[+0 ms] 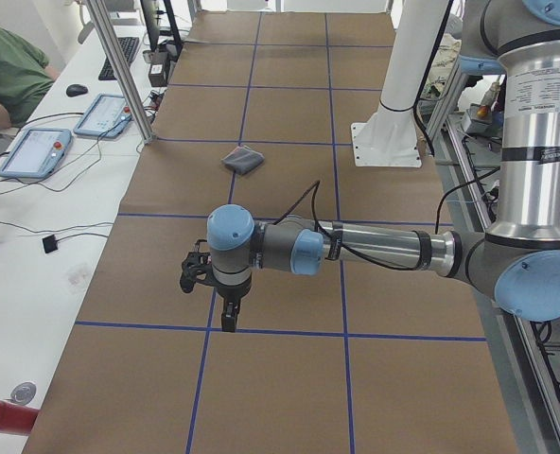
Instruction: Fold towel twice with both arms
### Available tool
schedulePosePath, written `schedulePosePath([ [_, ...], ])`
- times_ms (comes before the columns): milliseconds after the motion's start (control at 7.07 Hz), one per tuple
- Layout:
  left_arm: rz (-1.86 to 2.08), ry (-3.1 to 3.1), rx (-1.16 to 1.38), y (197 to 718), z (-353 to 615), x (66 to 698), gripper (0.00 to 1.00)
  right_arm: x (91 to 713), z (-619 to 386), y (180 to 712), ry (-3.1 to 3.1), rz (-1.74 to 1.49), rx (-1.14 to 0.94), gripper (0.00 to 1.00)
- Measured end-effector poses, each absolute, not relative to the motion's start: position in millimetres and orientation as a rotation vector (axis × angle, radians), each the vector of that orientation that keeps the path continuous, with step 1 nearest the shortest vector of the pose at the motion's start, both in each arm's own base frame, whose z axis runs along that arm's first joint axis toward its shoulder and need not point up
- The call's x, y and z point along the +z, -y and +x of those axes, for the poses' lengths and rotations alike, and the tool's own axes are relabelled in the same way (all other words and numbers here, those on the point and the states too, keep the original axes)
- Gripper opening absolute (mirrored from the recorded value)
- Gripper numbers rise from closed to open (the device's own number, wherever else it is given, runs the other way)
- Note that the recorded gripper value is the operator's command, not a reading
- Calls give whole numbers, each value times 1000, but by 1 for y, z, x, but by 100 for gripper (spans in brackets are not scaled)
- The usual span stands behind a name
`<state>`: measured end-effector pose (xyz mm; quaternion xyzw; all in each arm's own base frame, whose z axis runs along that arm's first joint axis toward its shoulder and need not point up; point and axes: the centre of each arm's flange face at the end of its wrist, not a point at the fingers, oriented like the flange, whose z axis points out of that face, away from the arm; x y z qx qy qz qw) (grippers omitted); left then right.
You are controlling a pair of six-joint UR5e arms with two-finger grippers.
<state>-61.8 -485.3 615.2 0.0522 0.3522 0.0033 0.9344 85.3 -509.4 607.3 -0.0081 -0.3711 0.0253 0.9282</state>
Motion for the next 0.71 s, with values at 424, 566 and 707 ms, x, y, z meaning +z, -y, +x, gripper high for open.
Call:
schedulePosePath([
  [424, 104, -725, 8, 485, -60, 615, 100, 607, 83, 497, 783, -12, 51, 100],
  [566, 104, -727, 8, 485, -60, 615, 100, 610, 83, 494, 785, -17, 53, 100],
  [707, 102, -728, 8, 484, -60, 616, 100, 614, 82, 489, 786, -25, 57, 100],
])
